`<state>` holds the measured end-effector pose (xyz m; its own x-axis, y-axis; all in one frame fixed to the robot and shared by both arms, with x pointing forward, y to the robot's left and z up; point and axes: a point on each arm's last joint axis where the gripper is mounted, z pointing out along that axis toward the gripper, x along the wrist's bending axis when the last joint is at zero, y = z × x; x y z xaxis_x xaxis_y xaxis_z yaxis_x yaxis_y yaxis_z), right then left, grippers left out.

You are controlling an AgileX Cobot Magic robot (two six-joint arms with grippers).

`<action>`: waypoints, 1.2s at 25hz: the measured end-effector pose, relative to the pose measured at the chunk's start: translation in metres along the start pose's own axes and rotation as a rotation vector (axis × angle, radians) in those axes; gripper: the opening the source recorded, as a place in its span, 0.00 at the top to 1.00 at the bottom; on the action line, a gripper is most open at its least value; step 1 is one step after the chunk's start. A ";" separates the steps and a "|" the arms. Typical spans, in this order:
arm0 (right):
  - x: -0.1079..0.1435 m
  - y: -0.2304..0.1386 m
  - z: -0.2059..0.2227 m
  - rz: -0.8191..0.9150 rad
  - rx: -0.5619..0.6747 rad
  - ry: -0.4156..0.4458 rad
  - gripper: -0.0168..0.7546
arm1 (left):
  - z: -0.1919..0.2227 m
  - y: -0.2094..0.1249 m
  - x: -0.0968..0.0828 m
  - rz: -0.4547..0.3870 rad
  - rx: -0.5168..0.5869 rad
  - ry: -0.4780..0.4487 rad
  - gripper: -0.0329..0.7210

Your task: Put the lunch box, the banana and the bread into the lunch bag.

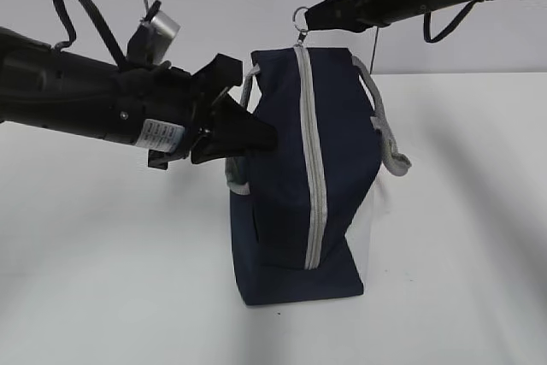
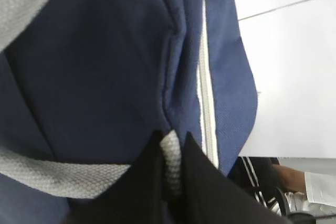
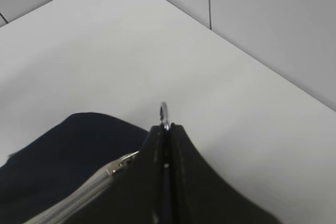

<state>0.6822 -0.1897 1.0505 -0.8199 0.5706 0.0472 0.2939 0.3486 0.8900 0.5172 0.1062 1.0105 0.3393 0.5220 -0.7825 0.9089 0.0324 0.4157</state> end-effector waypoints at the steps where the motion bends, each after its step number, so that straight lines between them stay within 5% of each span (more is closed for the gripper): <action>1: -0.005 0.002 0.004 -0.009 -0.007 0.008 1.00 | 0.000 -0.001 0.000 0.005 0.009 -0.003 0.92; 9: -0.045 -0.018 0.053 0.016 0.068 0.058 1.00 | -0.001 -0.005 0.000 0.055 0.066 0.001 0.92; 15: -0.050 -0.016 0.058 0.001 0.111 0.094 1.00 | -0.002 -0.005 0.003 0.071 0.074 0.010 0.90; 17: -0.050 -0.010 0.055 -0.014 0.104 0.109 1.00 | -0.004 -0.004 0.005 0.070 0.071 0.015 0.78; 20: -0.048 -0.003 0.051 -0.034 0.100 0.131 1.00 | -0.012 0.000 0.011 0.059 0.077 0.004 0.35; 22: -0.046 -0.002 0.050 -0.038 0.105 0.143 1.00 | -0.019 0.001 0.013 0.043 0.094 -0.029 0.17; 26: -0.045 -0.002 0.049 -0.037 0.111 0.157 1.00 | -0.037 0.008 0.013 0.010 0.084 -0.102 0.15; 30: -0.044 -0.003 0.049 -0.036 0.118 0.171 1.00 | -0.059 0.024 0.013 0.003 -0.039 -0.064 0.22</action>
<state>0.7416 -0.1800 1.0236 -0.8993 0.4252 0.1020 0.3103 0.4564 0.8339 0.5293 0.1641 1.0379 0.3580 0.4668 -0.8087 0.8982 0.0645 0.4349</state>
